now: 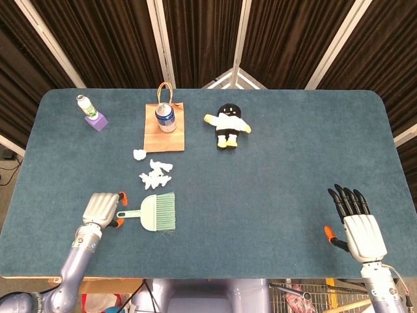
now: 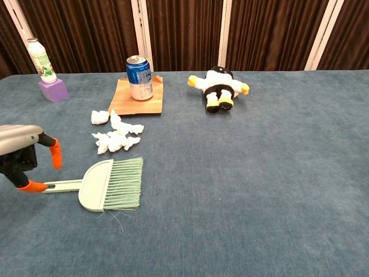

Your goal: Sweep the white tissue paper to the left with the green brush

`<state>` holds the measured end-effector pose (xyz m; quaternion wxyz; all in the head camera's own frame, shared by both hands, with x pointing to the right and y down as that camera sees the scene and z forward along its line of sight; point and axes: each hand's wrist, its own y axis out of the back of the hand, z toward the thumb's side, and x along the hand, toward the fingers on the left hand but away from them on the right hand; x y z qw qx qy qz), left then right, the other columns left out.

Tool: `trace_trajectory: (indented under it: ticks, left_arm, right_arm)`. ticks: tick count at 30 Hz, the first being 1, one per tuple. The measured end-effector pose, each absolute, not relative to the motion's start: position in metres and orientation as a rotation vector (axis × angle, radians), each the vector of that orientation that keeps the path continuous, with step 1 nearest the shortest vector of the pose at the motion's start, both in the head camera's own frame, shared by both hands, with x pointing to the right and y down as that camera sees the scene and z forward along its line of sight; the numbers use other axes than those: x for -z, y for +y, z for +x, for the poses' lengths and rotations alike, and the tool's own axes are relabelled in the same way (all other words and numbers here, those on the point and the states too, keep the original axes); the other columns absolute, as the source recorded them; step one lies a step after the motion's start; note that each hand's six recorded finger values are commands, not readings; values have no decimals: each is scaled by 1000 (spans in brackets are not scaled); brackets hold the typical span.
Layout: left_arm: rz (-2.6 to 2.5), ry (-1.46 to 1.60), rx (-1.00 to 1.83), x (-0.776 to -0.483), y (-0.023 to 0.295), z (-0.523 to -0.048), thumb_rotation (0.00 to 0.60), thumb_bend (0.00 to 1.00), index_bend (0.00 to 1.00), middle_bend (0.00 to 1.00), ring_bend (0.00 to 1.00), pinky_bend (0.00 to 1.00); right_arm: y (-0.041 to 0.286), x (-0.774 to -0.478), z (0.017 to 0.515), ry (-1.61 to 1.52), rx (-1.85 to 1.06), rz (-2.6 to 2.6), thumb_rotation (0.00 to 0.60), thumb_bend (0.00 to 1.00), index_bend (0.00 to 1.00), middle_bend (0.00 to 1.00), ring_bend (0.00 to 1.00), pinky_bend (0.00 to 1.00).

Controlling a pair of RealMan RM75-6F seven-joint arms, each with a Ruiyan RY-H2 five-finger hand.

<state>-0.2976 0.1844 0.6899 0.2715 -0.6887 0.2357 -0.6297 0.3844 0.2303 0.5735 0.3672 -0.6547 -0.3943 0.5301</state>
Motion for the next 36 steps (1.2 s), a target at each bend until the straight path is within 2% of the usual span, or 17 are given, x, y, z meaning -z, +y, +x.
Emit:
trace_trajectory:
  ticks: [15, 21, 23, 26, 28, 31, 36]
  left_arm:
    - [-1878, 635, 1714, -705, 188, -272, 600, 374, 430, 1000, 1000, 999]
    - [-1882, 619, 1723, -712, 193, -266, 600, 410, 445, 1000, 1000, 998]
    - [-1886, 619, 1723, -713, 194, -264, 600, 465, 482, 1000, 1000, 998]
    - [-1895, 621, 1723, -715, 197, -262, 600, 612, 599, 1000, 1000, 999]
    - [-1894, 613, 1726, -716, 200, -262, 600, 668, 663, 1000, 1000, 999]
    - [-1890, 611, 1728, -717, 203, -265, 600, 701, 729, 1000, 1000, 999]
    - [-1869, 629, 1719, -712, 199, -273, 600, 709, 741, 1000, 1000, 999]
  right_arm:
    - [230, -573, 384, -1015, -1360, -1690, 600, 344, 0, 0, 0, 0]
    - [230, -573, 384, -1018, -1362, -1693, 600, 344, 0, 0, 0, 0]
    - [230, -574, 384, -1018, -1363, -1695, 600, 345, 0, 0, 0, 0]
    - [230, -573, 384, -1022, -1359, -1696, 600, 345, 0, 0, 0, 0]
    - [230, -573, 384, -1024, -1359, -1696, 600, 345, 0, 0, 0, 0]
    - [230, -572, 385, -1028, -1359, -1697, 600, 344, 0, 0, 0, 0]
    - [230, -573, 385, -1025, -1362, -1700, 600, 345, 0, 0, 0, 0]
